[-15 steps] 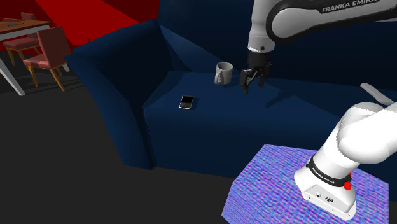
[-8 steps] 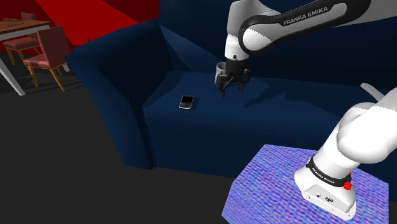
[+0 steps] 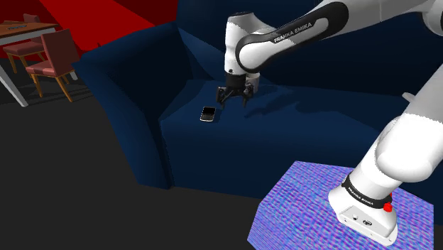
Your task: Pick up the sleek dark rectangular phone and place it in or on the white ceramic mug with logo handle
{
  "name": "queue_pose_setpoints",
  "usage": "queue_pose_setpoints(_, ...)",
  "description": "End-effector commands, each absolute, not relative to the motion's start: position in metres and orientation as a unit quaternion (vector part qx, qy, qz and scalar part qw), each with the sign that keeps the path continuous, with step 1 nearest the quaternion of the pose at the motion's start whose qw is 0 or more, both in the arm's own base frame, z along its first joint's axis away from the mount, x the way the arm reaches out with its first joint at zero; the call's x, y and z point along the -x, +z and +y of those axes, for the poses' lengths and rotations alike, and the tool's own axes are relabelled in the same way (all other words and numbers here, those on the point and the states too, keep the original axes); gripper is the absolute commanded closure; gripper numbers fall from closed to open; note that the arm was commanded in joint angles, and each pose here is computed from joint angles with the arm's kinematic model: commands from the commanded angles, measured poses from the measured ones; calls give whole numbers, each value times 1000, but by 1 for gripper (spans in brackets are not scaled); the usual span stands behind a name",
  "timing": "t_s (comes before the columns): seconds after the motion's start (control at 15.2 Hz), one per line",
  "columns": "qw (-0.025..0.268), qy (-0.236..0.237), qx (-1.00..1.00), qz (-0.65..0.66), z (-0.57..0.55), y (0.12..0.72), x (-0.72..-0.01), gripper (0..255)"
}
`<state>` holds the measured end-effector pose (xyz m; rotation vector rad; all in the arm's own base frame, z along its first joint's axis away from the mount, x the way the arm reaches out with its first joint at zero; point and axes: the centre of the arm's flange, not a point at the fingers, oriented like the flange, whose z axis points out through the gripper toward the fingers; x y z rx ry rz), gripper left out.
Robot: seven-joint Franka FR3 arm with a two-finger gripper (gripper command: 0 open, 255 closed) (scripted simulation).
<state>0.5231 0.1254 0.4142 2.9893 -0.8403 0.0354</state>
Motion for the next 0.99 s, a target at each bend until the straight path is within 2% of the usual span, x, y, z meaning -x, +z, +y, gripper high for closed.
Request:
queue_pose_setpoints(0.0, 16, 18, -956, -293, 134, 406, -546, 0)
queue_pose_setpoints(0.53, 10, 43, -926, -376, 151, 373, -638, 0)
queue_pose_setpoints(0.92, 10, 45, -923, -382, 150, 345, -646, 0)
